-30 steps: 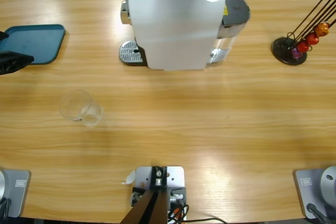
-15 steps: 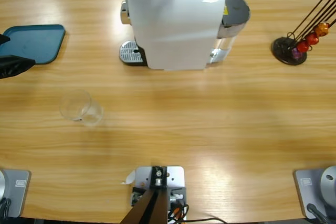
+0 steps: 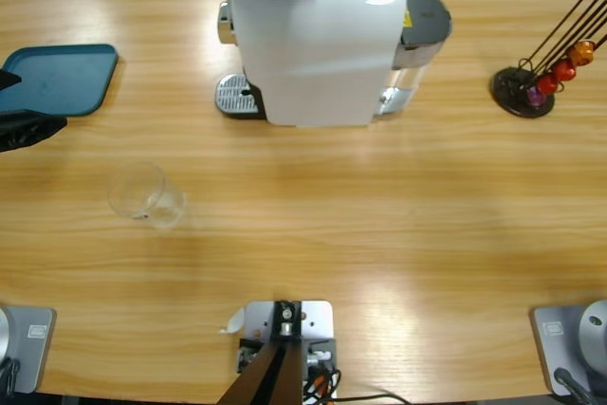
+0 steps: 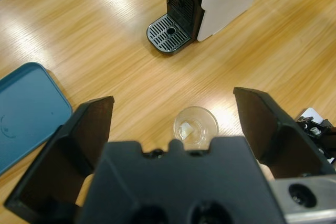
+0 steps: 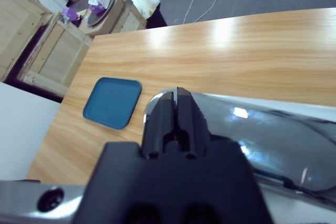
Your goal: Pour coffee
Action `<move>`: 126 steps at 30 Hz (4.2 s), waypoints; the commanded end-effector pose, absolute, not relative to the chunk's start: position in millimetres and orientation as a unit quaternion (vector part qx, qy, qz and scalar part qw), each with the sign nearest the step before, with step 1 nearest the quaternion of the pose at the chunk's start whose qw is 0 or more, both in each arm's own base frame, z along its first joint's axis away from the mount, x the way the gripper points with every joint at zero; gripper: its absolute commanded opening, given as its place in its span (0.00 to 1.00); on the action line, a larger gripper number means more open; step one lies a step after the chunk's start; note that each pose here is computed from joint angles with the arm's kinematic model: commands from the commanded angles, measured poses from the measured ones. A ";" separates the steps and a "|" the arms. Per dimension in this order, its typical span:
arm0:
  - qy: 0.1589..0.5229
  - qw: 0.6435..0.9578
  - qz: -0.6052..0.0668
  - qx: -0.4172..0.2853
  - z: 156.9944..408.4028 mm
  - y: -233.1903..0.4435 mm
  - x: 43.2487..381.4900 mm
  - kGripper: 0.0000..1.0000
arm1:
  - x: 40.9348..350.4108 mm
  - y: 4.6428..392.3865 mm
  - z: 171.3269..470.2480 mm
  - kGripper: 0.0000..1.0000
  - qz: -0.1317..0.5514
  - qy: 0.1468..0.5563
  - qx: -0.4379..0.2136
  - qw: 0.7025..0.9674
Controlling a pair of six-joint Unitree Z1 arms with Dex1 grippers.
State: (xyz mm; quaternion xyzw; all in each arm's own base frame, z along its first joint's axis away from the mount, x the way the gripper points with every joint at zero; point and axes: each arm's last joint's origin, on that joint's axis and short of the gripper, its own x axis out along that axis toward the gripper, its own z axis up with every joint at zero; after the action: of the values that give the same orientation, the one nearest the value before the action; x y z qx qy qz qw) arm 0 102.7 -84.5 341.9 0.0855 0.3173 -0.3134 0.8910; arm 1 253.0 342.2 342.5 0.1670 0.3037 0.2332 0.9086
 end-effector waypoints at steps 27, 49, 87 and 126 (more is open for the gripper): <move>0.341 0.888 -0.299 0.078 329.5 -79.3 98.5 1.00 | 231.9 319.0 331.9 1.00 0.279 0.371 0.030 0.885; 0.474 0.830 -0.294 0.018 278.6 -92.9 83.1 0.99 | 140.8 182.0 412.5 1.00 0.296 0.306 0.046 0.904; 0.500 0.825 -0.253 0.067 208.3 -145.9 114.3 0.60 | 133.3 165.8 408.4 1.00 0.282 0.343 0.026 0.896; 0.340 0.740 -0.538 0.218 234.3 -165.1 323.7 0.45 | 170.2 159.6 373.0 1.00 0.253 0.396 0.036 0.882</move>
State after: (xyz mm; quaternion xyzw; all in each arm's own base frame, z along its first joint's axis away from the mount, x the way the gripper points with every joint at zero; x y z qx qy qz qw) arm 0 307.8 -146.9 270.0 0.2256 0.3043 -0.5055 0.7752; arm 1 158.2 151.5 386.4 0.0495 0.3752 0.2570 0.8892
